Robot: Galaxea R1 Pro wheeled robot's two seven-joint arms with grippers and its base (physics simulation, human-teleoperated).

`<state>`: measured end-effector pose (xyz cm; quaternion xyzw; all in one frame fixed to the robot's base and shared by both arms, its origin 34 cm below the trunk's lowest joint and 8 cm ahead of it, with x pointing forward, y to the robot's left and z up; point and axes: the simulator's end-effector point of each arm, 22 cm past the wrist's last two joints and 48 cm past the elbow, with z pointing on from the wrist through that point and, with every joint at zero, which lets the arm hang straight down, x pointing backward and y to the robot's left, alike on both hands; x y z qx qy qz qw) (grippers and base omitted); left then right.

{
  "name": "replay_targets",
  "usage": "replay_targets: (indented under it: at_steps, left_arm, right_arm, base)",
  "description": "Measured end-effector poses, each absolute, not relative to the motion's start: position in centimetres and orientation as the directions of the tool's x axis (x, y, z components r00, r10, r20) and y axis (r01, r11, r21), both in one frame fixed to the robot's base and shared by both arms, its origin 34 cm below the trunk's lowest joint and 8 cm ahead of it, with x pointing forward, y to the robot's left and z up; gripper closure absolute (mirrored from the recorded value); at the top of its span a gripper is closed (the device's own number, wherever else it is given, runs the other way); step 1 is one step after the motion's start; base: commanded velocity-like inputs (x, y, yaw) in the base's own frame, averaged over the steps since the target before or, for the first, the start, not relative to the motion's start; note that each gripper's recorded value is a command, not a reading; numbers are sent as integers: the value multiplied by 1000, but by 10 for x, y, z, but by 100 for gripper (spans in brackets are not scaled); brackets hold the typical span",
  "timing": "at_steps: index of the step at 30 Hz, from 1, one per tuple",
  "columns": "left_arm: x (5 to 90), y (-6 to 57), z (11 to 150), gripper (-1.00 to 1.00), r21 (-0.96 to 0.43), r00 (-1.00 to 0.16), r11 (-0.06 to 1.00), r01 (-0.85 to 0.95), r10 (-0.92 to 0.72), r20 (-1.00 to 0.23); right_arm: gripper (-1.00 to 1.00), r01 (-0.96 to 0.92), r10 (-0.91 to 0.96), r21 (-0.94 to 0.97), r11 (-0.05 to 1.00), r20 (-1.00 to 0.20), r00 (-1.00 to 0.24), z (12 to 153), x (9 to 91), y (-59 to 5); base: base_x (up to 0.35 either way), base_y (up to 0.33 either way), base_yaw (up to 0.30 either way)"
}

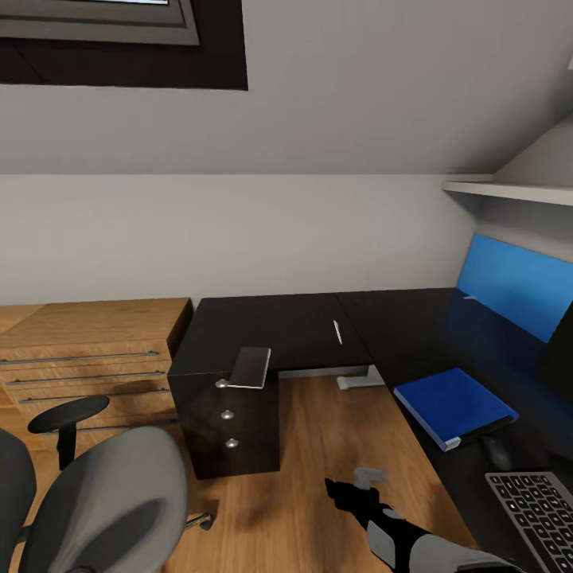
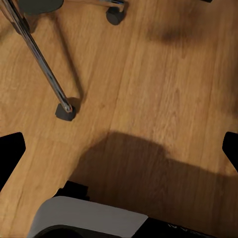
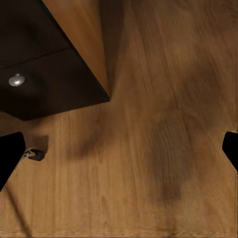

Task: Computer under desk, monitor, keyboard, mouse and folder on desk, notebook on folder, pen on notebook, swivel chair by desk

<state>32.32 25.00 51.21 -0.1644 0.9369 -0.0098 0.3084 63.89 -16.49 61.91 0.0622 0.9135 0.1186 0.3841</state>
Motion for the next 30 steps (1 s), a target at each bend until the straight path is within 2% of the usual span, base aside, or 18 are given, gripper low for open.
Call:
replay_targets:
  at_steps: [8,17,30]
  left_arm:
    - [322,250,512,-100,-118,-757,946,-302,-314,-573]
    - [323,250,512,-100,-119,-754,946,-302,-313,-577]
    - [324,250,513,-100,-122,-753,946,-300,-313,-578]
  right_arm:
    - [-100,50,213,259,965,-654,-726,596,605,-169]
    - [-100,38,217,258,965,-711,-669,603,606,-160]
    - [-100,82,218,216,973,-739,-637,605,607,-175]
  base:
    - [0,0,0]
    - [0,0,15]
    - [0,0,227]
